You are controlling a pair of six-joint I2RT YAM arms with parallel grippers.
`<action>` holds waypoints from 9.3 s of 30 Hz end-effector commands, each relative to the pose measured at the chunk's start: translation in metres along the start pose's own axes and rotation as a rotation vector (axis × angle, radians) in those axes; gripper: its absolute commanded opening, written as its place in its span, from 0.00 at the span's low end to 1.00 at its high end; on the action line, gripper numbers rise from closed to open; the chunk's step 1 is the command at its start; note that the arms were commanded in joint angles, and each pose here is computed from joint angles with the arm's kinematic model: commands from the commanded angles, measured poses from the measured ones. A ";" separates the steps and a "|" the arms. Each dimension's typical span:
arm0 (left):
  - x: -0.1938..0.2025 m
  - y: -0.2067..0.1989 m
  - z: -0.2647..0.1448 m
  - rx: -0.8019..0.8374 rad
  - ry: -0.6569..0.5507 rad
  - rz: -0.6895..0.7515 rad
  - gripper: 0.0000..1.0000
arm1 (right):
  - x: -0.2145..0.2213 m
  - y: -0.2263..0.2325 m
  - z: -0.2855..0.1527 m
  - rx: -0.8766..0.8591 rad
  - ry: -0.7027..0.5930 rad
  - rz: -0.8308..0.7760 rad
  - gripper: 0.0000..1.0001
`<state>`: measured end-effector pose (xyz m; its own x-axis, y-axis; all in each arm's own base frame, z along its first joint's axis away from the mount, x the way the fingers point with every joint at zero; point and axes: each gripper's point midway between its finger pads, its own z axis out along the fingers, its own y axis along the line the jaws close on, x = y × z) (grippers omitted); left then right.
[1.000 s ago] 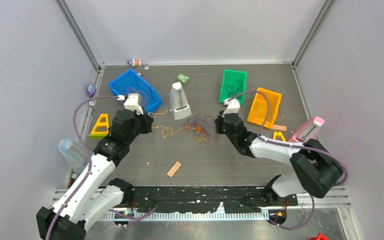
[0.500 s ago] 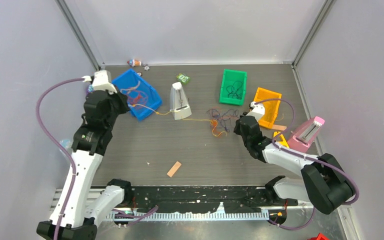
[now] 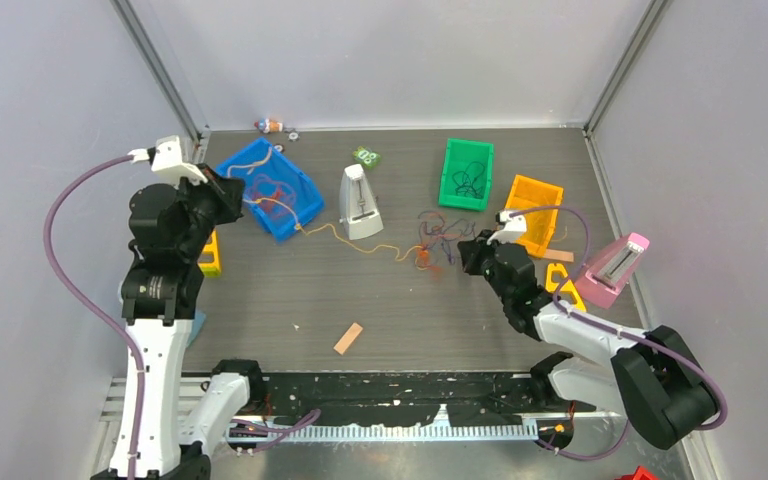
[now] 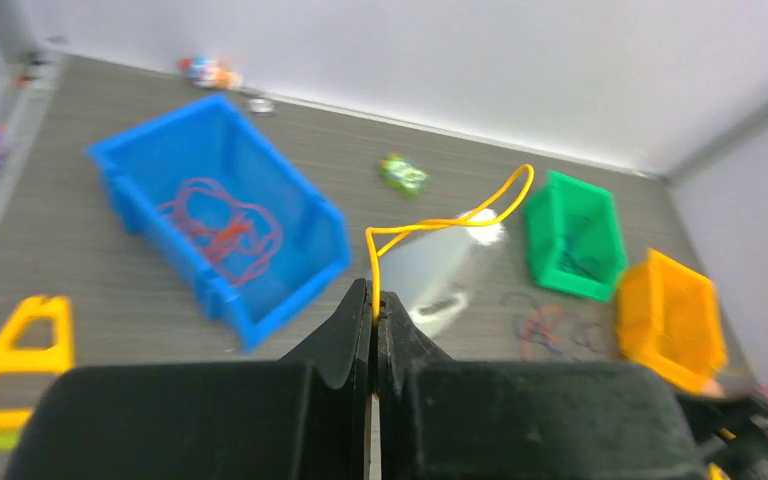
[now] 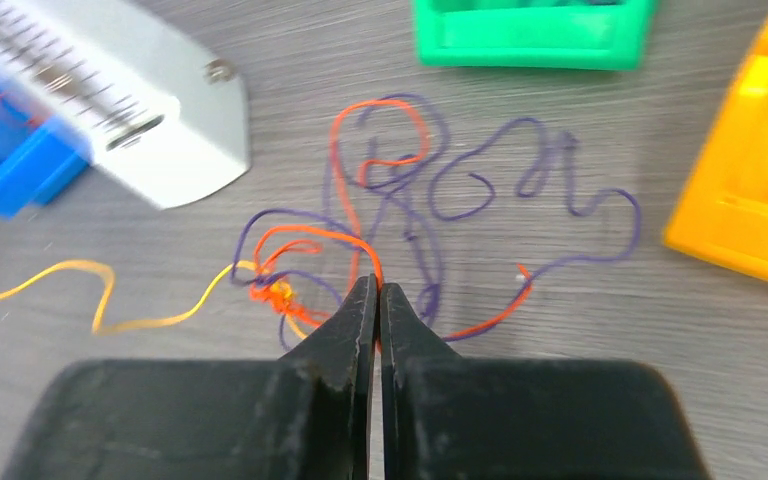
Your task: Untangle the cables
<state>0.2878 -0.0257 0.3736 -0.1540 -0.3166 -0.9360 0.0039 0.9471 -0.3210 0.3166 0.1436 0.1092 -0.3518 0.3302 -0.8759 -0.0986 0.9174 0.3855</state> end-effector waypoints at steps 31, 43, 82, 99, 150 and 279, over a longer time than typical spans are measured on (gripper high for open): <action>-0.080 -0.118 -0.083 0.552 -0.087 0.074 0.00 | 0.067 0.228 0.021 -0.748 0.350 -0.447 0.69; -0.028 -0.103 -0.042 0.530 0.028 0.025 0.00 | -0.010 0.279 -0.038 -0.897 0.261 -0.365 0.06; 0.123 -0.164 -0.016 0.859 0.283 -0.091 0.00 | -0.052 0.298 -0.084 -0.875 0.260 -0.238 0.11; 0.119 -0.172 -0.021 0.887 0.321 -0.147 0.00 | -0.044 0.303 -0.087 -0.981 0.176 -0.250 0.25; 0.285 -0.111 0.018 0.598 0.670 0.076 0.79 | -0.075 -0.016 -0.078 0.333 0.092 0.074 0.39; 0.463 -0.208 0.051 0.622 1.106 0.486 0.82 | -0.124 0.043 -0.104 -0.039 0.172 -0.122 0.05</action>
<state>0.2818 -0.3702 0.0333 -0.6716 0.4958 -0.5505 0.7138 0.6323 -0.3012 0.2582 0.1196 0.2336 -0.5580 0.1410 -0.8178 -0.1625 0.9478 0.2743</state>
